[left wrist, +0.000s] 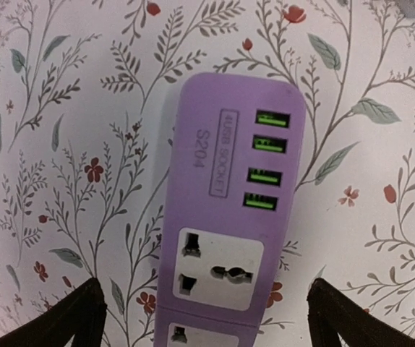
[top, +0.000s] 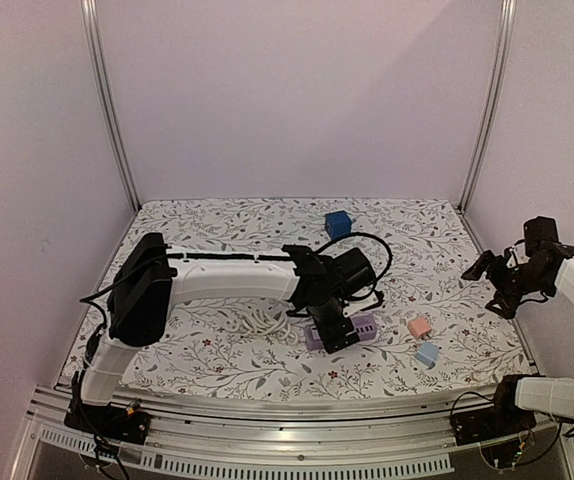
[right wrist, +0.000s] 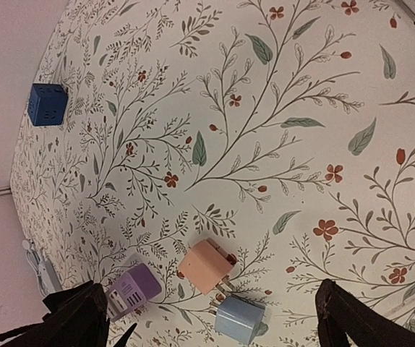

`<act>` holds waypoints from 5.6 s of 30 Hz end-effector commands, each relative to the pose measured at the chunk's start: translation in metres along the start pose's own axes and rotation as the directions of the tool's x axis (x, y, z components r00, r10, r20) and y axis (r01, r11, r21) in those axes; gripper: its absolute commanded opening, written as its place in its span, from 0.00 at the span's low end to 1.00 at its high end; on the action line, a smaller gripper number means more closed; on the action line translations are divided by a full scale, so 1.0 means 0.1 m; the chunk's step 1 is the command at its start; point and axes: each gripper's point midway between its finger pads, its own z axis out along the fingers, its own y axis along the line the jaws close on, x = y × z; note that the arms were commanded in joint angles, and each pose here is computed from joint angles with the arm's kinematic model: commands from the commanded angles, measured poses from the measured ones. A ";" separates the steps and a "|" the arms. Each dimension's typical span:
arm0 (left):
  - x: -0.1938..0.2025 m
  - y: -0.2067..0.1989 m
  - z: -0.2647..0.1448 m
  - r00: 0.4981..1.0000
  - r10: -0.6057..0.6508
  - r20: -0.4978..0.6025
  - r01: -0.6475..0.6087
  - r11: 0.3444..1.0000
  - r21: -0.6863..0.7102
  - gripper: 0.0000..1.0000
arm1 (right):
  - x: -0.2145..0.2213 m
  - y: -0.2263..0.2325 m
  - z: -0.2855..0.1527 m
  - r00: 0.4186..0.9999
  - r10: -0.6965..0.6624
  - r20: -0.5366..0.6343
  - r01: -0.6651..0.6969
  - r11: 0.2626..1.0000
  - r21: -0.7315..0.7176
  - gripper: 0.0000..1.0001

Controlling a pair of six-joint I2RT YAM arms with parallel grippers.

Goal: Insert the plug

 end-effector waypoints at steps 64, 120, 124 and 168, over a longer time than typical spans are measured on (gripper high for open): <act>0.80 1.44 -1.62 0.759 -0.626 0.179 0.651 0.732 -0.198 0.93 | 1.06 0.07 1.19 0.758 -0.484 -0.438 0.623 0.736 0.266 0.84; 0.57 1.40 -1.67 0.738 -0.623 0.258 0.673 0.708 -0.214 0.93 | 1.15 0.00 1.30 0.774 -0.564 -0.289 0.633 0.708 0.314 0.59; 0.56 1.40 -1.68 0.740 -0.618 0.265 0.671 0.708 -0.222 0.93 | 1.19 -0.06 1.33 0.783 -0.559 -0.273 0.623 0.707 0.336 0.56; 0.15 1.05 -2.08 0.700 -0.664 0.264 0.673 0.737 0.069 0.94 | 0.88 1.53 0.46 0.625 -0.771 0.121 0.775 0.632 0.025 0.11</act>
